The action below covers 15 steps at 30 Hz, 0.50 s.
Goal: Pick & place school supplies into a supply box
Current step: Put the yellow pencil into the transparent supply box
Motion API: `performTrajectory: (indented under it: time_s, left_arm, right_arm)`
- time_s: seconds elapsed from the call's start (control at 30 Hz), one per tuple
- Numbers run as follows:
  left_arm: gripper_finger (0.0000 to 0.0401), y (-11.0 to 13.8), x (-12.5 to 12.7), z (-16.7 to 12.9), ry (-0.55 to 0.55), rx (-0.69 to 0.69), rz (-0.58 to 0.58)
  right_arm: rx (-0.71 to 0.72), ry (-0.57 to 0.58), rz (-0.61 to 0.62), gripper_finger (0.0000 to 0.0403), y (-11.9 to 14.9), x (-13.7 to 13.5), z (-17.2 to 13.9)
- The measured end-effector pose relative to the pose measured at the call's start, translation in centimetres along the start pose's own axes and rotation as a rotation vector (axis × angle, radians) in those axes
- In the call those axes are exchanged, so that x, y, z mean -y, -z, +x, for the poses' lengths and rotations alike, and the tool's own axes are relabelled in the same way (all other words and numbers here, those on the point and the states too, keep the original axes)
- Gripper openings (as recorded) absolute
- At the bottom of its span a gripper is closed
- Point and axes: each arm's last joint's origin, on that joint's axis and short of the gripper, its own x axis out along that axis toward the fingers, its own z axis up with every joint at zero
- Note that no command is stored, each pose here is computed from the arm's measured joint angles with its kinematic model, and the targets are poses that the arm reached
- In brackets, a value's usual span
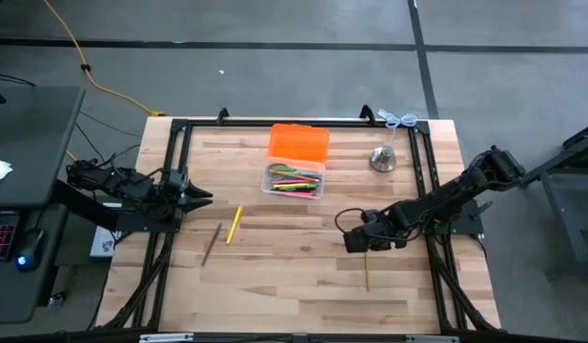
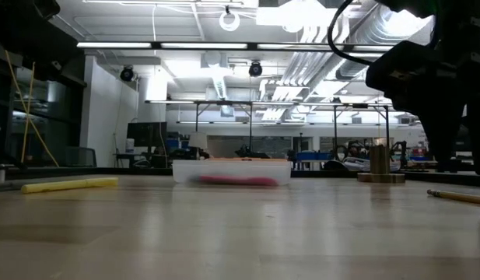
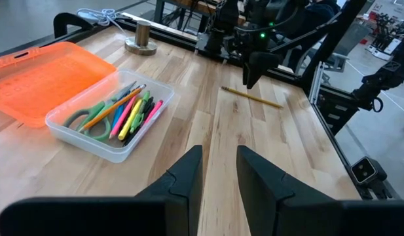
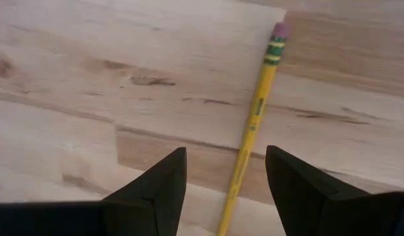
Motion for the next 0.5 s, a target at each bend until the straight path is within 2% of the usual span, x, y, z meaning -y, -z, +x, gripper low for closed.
performTrajectory:
  time_s: [0.3,0.5]
  left_arm:
    - [0.0122,0.0,0.0,0.0,-0.001,0.001,0.000]
    - [0.0122,0.0,0.0,0.0,-0.012,0.004,0.001]
  right_arm:
    - [0.067,0.021,0.017,0.0185,-0.2,0.3,0.0]
    - [0.048,0.115,0.021,0.0185,-0.2,0.5,1.7]
